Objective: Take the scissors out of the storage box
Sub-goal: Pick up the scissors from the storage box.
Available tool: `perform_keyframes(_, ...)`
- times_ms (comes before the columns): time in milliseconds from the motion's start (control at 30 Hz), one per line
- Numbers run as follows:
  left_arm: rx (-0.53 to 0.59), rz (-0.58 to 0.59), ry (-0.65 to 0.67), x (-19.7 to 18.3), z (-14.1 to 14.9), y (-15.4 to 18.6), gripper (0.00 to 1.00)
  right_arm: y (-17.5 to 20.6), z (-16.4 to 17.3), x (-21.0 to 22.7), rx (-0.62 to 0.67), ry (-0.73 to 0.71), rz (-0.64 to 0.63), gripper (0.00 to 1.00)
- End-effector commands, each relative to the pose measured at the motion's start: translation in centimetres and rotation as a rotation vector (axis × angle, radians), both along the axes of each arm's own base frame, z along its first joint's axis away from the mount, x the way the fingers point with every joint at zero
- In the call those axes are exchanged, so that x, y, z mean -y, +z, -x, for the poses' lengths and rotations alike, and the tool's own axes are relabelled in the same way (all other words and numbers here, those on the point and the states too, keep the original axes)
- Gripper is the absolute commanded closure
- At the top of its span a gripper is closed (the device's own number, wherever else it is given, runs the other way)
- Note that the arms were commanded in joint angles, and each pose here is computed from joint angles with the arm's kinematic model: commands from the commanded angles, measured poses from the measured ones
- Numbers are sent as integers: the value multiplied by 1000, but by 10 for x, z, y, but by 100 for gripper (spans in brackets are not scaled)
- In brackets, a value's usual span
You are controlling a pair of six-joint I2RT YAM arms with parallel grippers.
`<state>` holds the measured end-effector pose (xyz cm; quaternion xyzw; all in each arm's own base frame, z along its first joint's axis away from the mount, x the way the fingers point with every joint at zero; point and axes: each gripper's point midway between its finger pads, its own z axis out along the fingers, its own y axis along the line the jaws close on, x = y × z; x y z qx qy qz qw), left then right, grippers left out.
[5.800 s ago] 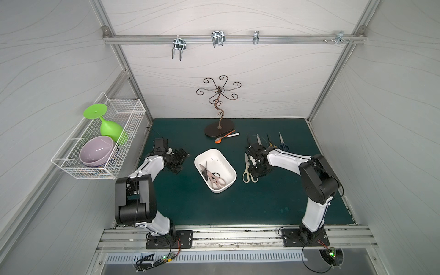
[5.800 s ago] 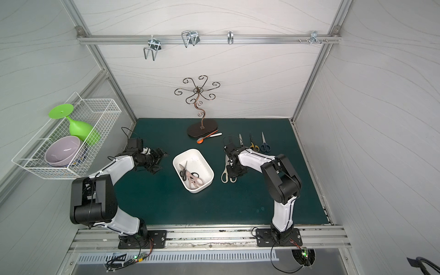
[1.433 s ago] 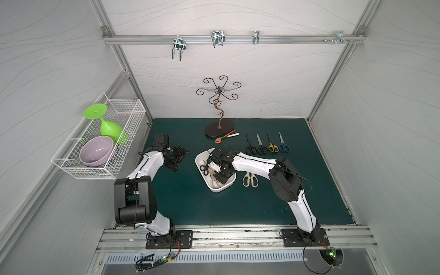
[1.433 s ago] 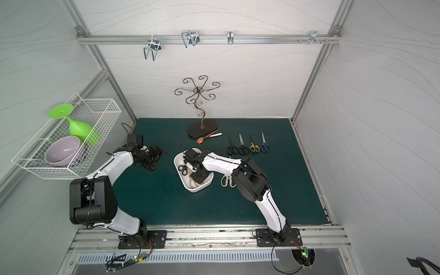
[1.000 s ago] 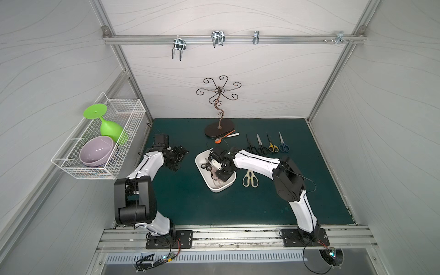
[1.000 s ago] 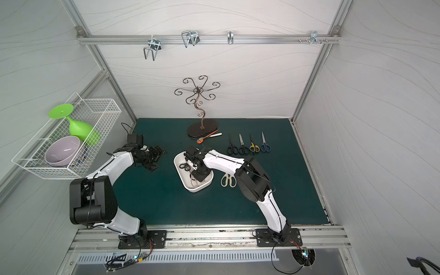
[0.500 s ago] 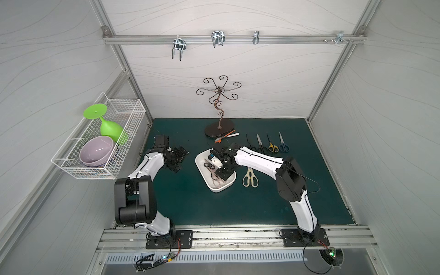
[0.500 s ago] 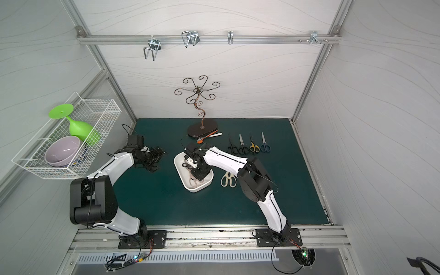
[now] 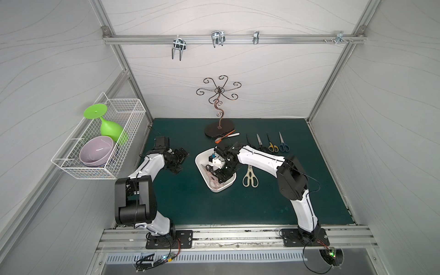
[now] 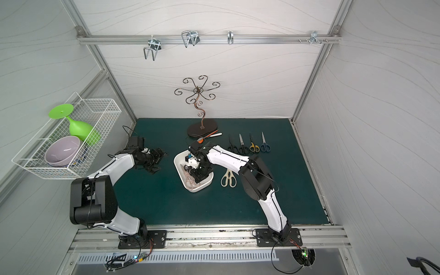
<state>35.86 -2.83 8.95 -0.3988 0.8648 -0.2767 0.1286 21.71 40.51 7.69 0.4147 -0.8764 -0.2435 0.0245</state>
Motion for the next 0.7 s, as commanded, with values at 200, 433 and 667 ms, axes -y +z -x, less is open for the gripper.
perform_keyframes(200,48,-2,-12,2,-3,10,10,41,8,-6,-125,-56,-214,100)
perform_keyframes(433,59,-4,-16,2,-6,15,10,75,-1,-9,-135,-78,-366,100)
perform_keyframes(667,71,-25,-20,-1,-7,21,10,86,-12,2,-107,-111,-388,100)
